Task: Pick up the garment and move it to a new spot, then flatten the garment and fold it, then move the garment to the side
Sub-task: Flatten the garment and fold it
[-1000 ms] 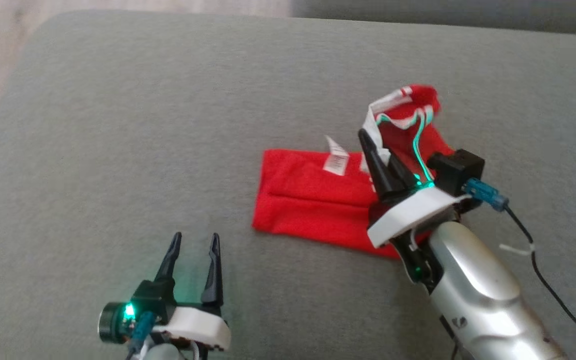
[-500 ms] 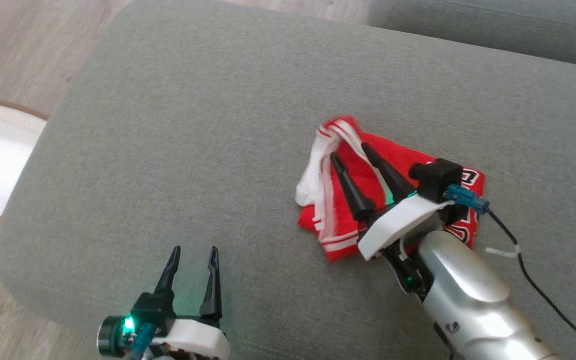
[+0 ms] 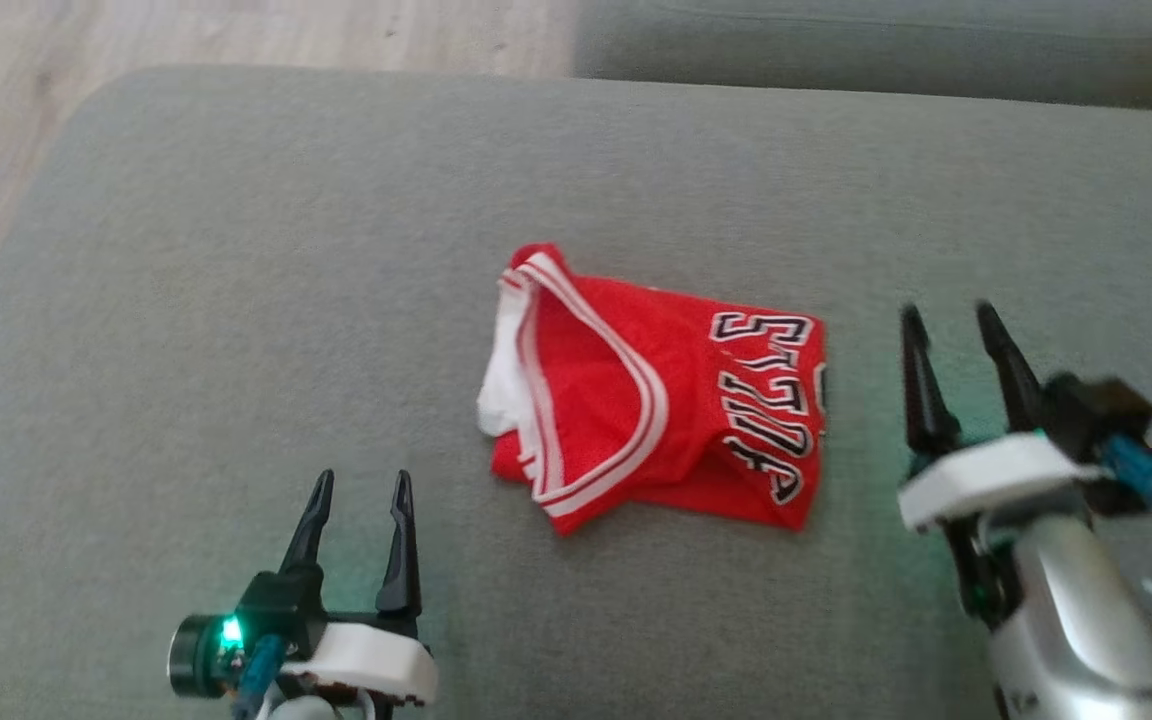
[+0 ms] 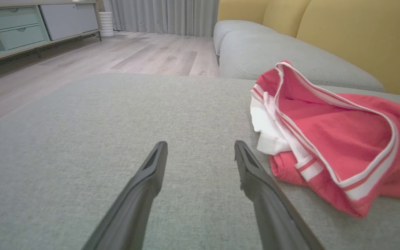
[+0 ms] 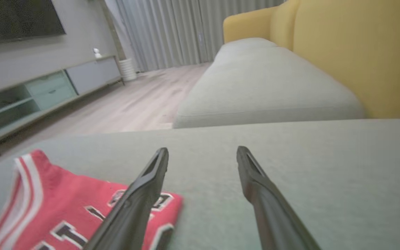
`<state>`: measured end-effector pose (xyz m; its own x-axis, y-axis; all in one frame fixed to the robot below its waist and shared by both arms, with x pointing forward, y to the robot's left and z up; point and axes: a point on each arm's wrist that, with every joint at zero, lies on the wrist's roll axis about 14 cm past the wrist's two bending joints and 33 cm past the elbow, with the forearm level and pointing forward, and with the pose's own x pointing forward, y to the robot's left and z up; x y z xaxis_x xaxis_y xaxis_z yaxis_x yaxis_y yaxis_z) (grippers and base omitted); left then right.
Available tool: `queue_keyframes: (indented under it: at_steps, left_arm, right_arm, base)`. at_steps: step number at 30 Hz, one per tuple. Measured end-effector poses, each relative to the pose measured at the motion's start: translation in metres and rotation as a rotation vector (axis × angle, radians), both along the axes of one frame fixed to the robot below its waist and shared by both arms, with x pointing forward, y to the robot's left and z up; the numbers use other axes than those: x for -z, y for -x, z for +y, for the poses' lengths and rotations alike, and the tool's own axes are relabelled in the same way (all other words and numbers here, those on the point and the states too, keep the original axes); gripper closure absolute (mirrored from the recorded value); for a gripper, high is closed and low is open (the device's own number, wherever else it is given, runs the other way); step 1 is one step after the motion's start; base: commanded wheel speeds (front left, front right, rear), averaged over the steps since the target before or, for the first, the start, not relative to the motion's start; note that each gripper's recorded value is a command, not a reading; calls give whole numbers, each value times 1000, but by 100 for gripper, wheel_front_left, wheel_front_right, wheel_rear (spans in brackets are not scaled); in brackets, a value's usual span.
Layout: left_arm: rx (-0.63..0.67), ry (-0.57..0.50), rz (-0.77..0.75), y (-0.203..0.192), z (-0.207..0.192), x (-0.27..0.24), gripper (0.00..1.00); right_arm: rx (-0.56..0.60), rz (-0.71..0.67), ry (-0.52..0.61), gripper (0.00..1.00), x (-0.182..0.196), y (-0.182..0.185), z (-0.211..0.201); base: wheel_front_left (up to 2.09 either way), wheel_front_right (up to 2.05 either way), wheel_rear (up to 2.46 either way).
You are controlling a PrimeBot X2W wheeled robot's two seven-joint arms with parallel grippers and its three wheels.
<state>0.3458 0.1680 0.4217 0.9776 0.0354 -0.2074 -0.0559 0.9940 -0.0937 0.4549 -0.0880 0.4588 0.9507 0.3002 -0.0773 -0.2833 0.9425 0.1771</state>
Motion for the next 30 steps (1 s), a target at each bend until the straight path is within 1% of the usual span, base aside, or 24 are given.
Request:
queue_keyframes:
  at_steps: [3, 8, 13, 18, 21, 23, 25, 30]
  left_arm:
    - [38, -2, -14, -6, -10, -3, 0]
    - [63, -4, -36, -12, -18, -10, 0]
    - [77, 0, -31, -9, -23, -8, 0]
    - [85, 4, -23, -6, -24, -5, 0]
    - [81, 4, -23, -5, -23, -5, 0]
    - [75, 3, -23, -4, -21, -5, 0]
    - [66, 3, -21, -3, -18, -5, 0]
    - [44, 11, -6, 5, -13, -1, 0]
  right_arm:
    - [80, 19, 52, 0, 11, 17, -33]
    - [145, 45, 100, 0, 21, 41, -60]
    - [179, 87, 81, 0, 33, 60, -70]
    - [185, 91, 69, 0, 33, 61, -71]
    - [169, 83, 68, 0, 31, 60, -65]
    - [121, 68, 71, 0, 27, 58, -50]
    - [18, 45, 87, 0, 23, 59, -19]
    - [-332, 0, 108, 0, 17, 81, 87]
  base:
    - [0, 0, 0]
    - [0, 0, 0]
    - [0, 0, 0]
    - [0, 0, 0]
    - [0, 0, 0]
    - [0, 0, 0]
    - [0, 0, 0]
    - [0, 0, 0]
